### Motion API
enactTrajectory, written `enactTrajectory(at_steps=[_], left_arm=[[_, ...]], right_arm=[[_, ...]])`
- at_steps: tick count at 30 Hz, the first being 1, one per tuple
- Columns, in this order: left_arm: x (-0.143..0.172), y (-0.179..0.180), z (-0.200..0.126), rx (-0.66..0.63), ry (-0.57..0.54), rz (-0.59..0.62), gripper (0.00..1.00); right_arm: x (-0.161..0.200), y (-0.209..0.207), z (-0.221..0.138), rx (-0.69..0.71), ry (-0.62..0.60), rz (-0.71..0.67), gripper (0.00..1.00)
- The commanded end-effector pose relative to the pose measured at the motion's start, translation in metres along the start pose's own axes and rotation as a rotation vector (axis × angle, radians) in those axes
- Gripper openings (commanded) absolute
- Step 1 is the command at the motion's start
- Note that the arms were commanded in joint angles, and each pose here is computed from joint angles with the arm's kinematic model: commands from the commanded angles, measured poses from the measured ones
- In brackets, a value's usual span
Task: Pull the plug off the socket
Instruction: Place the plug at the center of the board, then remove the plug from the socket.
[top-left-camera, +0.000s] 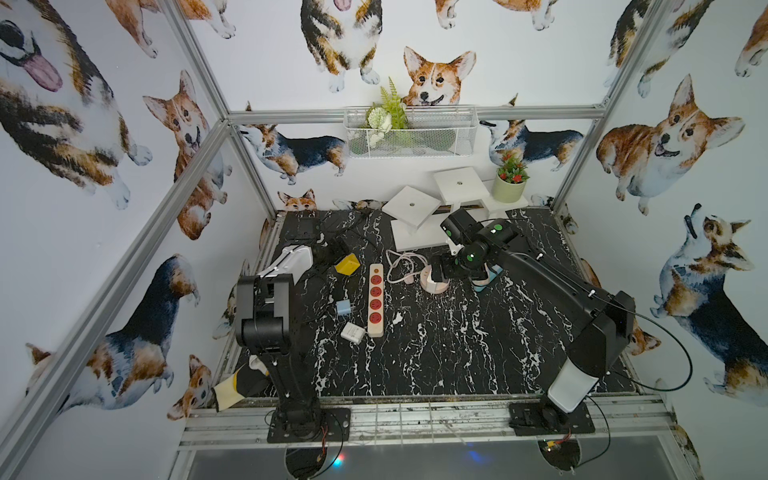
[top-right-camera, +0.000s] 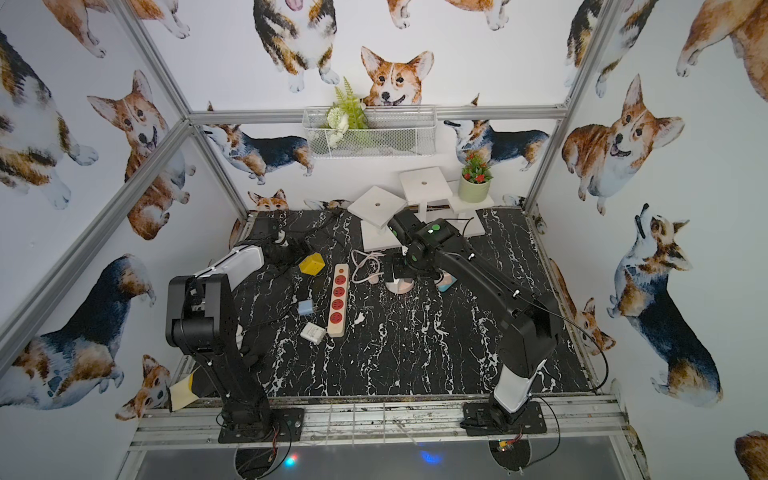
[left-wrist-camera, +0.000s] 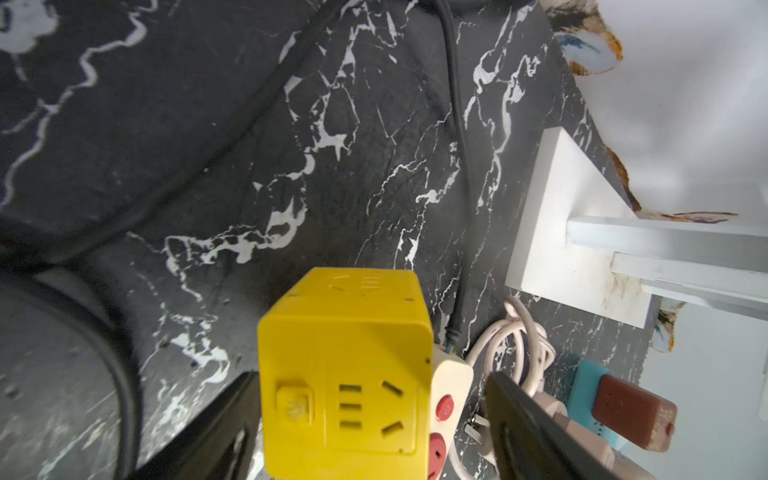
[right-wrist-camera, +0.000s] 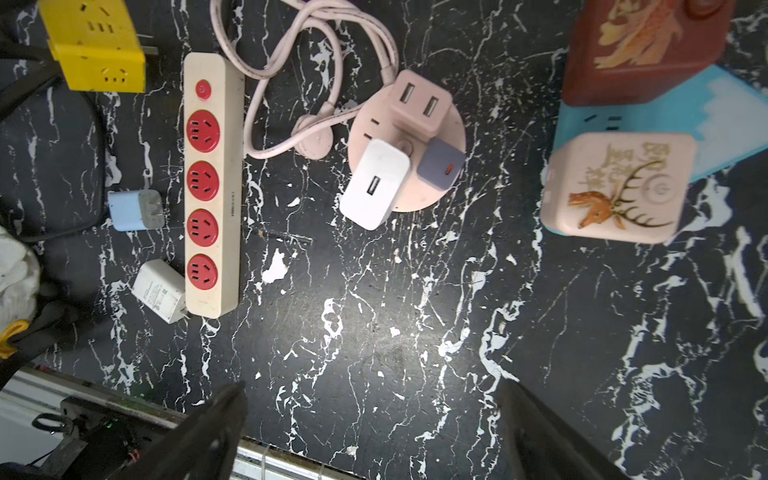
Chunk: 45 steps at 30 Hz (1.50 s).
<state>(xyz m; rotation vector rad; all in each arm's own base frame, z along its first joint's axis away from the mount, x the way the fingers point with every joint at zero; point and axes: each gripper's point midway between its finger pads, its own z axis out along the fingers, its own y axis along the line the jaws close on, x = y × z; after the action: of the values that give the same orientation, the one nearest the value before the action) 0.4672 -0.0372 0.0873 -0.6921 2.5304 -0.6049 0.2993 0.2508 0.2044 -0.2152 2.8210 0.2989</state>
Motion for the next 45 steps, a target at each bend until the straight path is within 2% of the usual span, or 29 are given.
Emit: enactTrajectory(at_steps=[1, 5, 10, 17, 20, 23, 26, 34, 41, 45], left_arm=[[0.004, 0.013, -0.014, -0.089, -0.005, 0.01, 0.92], [0.007, 0.004, -0.03, -0.11, -0.015, 0.048, 0.91], [0.028, -0.047, -0.036, -0.08, 0.003, 0.243, 0.81], [0.091, -0.138, -0.024, 0.005, -0.013, 0.578, 0.63], [0.123, -0.169, -0.016, 0.061, -0.007, 0.675, 0.55], [0.154, -0.192, -0.006, 0.106, -0.002, 0.754, 0.52], [0.18, -0.208, 0.001, 0.134, -0.007, 0.828, 0.52], [0.213, -0.222, 0.016, 0.145, 0.019, 0.912, 0.63], [0.231, -0.222, 0.027, 0.129, 0.066, 0.94, 0.67], [0.232, -0.211, 0.033, 0.064, 0.093, 0.941, 0.68]], right_arm=[[0.0, -0.025, -0.004, 0.08, -0.006, 0.007, 1.0], [-0.003, -0.053, -0.003, 0.152, -0.011, 0.047, 1.0], [-0.002, -0.076, 0.004, 0.169, 0.025, 0.119, 1.0], [0.008, -0.083, 0.005, 0.154, 0.038, 0.205, 1.0], [0.016, -0.086, 0.006, 0.151, 0.043, 0.233, 1.0], [0.025, -0.09, 0.008, 0.153, 0.05, 0.255, 1.0], [0.033, -0.094, 0.009, 0.144, 0.065, 0.266, 1.0], [0.046, -0.102, 0.006, 0.147, 0.075, 0.268, 1.0], [0.053, -0.108, 0.007, 0.15, 0.083, 0.28, 1.0], [0.054, -0.108, 0.01, 0.144, 0.085, 0.291, 1.0]])
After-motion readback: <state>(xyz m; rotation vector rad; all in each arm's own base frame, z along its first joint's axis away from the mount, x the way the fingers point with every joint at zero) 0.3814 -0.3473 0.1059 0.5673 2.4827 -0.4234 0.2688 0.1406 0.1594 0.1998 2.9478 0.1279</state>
